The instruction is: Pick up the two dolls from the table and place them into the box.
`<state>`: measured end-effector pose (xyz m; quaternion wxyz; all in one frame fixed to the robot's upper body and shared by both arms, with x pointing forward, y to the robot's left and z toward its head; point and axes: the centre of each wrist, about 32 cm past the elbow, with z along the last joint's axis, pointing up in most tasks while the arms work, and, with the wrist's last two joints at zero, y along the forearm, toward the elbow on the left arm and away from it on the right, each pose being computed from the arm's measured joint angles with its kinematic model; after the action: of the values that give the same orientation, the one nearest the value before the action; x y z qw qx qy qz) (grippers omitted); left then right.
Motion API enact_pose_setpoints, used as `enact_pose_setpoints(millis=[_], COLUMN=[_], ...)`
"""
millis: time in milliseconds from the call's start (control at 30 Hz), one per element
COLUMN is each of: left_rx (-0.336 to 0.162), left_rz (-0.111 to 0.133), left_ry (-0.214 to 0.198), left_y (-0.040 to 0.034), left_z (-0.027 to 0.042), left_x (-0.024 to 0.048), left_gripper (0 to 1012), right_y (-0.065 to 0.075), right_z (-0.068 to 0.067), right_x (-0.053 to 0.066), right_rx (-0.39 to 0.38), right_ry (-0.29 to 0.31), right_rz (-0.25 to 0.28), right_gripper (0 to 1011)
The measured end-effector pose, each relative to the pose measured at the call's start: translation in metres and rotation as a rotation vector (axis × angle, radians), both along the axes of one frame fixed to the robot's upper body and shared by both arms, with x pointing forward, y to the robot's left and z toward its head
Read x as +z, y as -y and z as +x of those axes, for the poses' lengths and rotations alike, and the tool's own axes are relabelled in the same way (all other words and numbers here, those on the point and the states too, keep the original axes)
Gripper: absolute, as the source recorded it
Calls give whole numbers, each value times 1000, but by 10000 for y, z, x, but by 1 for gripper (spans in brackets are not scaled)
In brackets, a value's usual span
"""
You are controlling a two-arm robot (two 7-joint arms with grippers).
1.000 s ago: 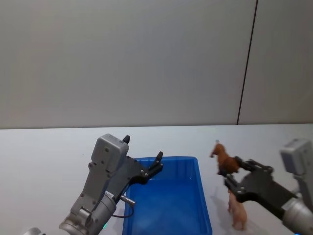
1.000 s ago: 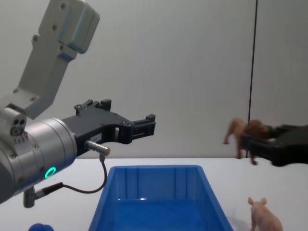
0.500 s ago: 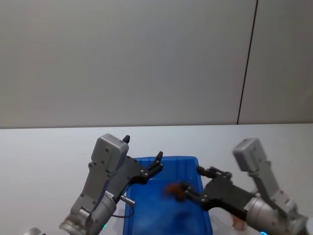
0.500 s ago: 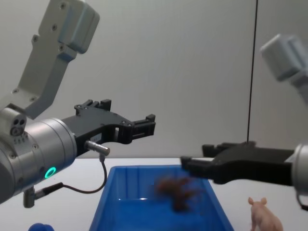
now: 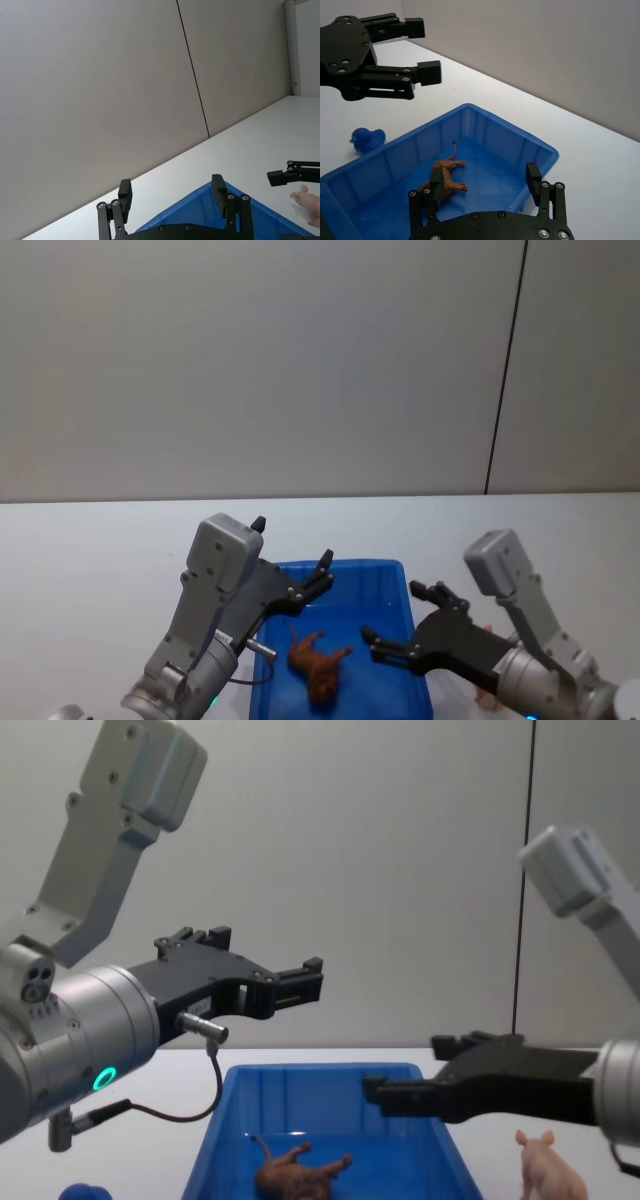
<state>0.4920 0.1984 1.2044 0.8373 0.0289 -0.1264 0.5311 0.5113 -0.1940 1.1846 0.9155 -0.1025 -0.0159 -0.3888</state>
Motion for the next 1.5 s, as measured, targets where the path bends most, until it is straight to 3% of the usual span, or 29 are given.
enact_pose_setpoints(millis=[333,700,1333,1500], left_rx=[0,0,0,0], left_rz=[0,0,0,0], left_ry=[0,0,0,0], left_y=[0,0,0,0], left_z=[0,0,0,0], left_x=[0,0,0,0], left_gripper=[1001,1001,1001,1001], right_y=[187,359,388,388], right_z=[-194,-404,-472,-471], right_x=[-28,-142,-444,-498], right_rx=[-105,-217,-297,-313], right_ry=[22,-31,-157,-178], right_rz=[-2,-19,-69,-69], right_gripper=[1001,1001,998,878])
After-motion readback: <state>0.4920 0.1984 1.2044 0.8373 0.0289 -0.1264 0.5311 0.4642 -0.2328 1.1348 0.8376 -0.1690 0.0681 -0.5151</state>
